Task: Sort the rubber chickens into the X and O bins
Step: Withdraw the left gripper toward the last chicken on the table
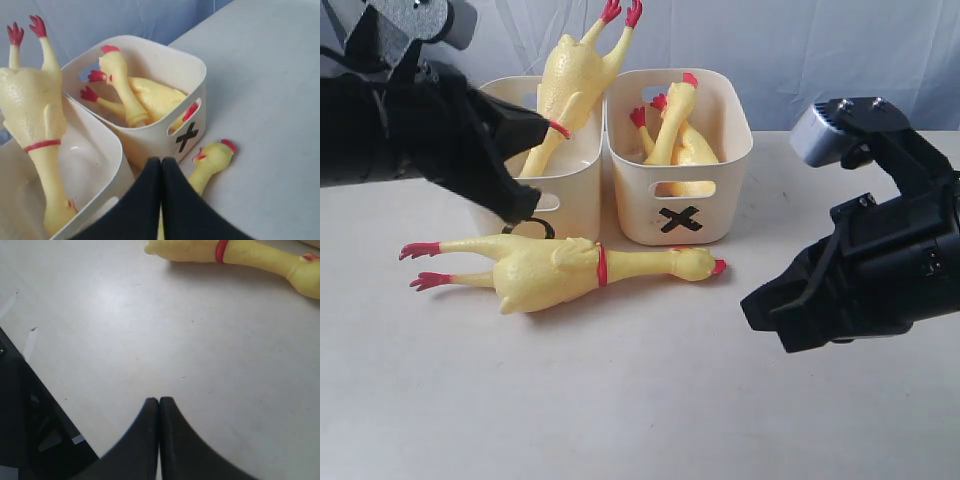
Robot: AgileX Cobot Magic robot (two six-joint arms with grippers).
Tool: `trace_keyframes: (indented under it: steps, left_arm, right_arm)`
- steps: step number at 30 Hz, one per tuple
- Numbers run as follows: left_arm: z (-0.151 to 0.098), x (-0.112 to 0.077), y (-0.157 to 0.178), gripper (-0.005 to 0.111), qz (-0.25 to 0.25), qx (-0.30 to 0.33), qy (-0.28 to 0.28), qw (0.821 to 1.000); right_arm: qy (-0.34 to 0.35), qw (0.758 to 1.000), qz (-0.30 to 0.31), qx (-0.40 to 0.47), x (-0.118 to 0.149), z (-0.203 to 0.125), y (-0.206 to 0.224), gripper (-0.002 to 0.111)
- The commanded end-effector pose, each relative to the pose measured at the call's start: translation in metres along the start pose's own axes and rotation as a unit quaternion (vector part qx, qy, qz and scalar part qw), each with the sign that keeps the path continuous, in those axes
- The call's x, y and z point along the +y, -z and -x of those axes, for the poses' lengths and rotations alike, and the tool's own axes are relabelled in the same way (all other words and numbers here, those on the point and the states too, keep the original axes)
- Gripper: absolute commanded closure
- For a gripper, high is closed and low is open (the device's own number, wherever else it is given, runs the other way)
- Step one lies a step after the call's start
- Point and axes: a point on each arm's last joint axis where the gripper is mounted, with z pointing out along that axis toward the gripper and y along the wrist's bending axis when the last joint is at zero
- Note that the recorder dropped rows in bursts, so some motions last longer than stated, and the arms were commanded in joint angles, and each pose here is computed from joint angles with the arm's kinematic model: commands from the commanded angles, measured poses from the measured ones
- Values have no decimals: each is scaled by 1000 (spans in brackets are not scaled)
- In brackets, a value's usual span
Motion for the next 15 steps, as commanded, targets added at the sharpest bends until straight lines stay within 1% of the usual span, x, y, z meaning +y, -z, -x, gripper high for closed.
trace_keyframes:
  steps: [1, 3, 4, 6, 10, 12, 14, 15]
  left_arm:
    - [-10, 0, 11, 106, 12, 43, 1, 999]
    - [-12, 3, 14, 106, 30, 58, 1, 998]
    - [-14, 5, 17, 106, 43, 74, -20, 996]
    - [-15, 7, 20, 106, 52, 84, -47, 994]
    - [-15, 10, 21, 106, 67, 93, -112, 987]
    - [-16, 11, 21, 106, 71, 95, -128, 985]
    - [-16, 16, 22, 106, 94, 102, -143, 980]
    - [-16, 19, 22, 106, 108, 106, -168, 974]
  right_arm:
    - [1, 1000, -3, -4, -1, 0, 0, 109]
    - [1, 1000, -3, -4, -1, 0, 0, 109]
    - [1, 1000, -3, -4, -1, 0, 0, 109]
    - [1, 1000, -3, -4, -1, 0, 0, 109]
    - [1, 1000, -3, -4, -1, 0, 0, 109]
    - [1, 1000, -3, -4, -1, 0, 0, 109]
    - [1, 1000, -3, -4, -1, 0, 0, 109]
    - [1, 1000, -3, -4, -1, 0, 0, 109]
